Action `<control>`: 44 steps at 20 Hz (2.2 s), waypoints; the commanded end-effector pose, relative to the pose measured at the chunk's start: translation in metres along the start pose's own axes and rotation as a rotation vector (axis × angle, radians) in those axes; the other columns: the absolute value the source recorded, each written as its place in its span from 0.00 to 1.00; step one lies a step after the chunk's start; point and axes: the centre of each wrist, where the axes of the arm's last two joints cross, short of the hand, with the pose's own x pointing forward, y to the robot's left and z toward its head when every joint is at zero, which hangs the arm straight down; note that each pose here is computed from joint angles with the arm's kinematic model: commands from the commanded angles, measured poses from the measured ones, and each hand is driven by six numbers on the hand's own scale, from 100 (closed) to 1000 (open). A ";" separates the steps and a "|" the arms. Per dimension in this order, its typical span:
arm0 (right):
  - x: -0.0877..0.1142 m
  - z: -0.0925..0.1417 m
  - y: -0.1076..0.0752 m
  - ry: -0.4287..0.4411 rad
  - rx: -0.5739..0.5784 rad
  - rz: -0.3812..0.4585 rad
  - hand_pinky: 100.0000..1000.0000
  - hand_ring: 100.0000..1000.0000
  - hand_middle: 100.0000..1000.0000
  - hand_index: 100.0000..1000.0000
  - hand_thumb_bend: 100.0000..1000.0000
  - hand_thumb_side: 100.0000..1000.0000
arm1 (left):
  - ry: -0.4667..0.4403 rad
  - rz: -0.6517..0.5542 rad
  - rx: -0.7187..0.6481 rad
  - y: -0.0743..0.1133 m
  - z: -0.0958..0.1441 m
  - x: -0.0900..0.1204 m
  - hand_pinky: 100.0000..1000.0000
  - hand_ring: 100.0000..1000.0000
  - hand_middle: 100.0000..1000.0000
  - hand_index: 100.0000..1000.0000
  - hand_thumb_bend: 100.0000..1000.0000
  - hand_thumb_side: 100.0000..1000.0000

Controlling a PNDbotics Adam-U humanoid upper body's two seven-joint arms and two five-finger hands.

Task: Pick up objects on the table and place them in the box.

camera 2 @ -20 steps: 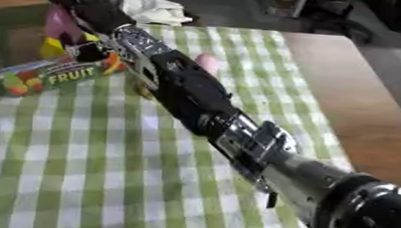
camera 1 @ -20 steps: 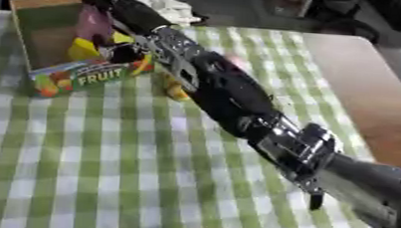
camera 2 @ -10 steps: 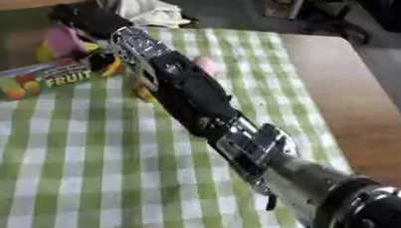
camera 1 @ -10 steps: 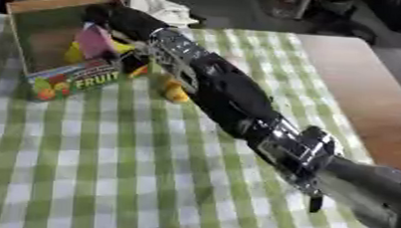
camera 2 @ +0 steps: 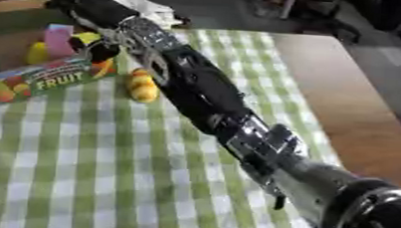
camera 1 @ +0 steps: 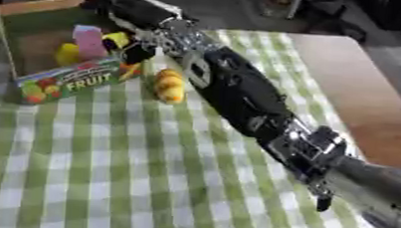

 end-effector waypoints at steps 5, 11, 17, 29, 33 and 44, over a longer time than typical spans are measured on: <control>-0.047 0.040 -0.014 0.147 0.071 -0.065 0.92 0.96 1.00 1.00 0.00 0.00 | 0.014 -0.045 0.019 0.008 0.006 0.003 0.57 0.61 0.51 0.78 0.00 0.70; -0.091 0.070 0.027 0.337 0.309 -0.041 0.91 0.98 1.00 1.00 0.00 0.06 | 0.029 -0.053 0.017 0.009 0.009 0.001 0.57 0.61 0.51 0.79 0.00 0.71; -0.111 0.086 0.044 0.401 0.457 0.013 0.91 0.99 1.00 1.00 0.09 0.12 | 0.037 -0.058 0.019 0.009 0.010 0.000 0.57 0.61 0.51 0.79 0.00 0.71; -0.116 0.089 0.047 0.499 0.370 0.128 0.76 0.72 0.40 0.88 0.14 0.16 | 0.043 -0.059 0.022 0.009 0.011 0.000 0.57 0.61 0.52 0.79 0.00 0.71; -0.099 0.074 0.026 0.448 0.149 0.178 0.72 0.61 0.30 0.81 0.10 0.08 | 0.043 -0.059 0.022 0.009 0.010 0.000 0.57 0.61 0.52 0.79 0.00 0.71; -0.011 0.008 -0.031 0.034 -0.038 0.119 0.72 0.60 0.32 0.82 0.00 0.00 | 0.011 -0.035 -0.031 0.004 0.001 0.006 0.57 0.61 0.52 0.78 0.00 0.71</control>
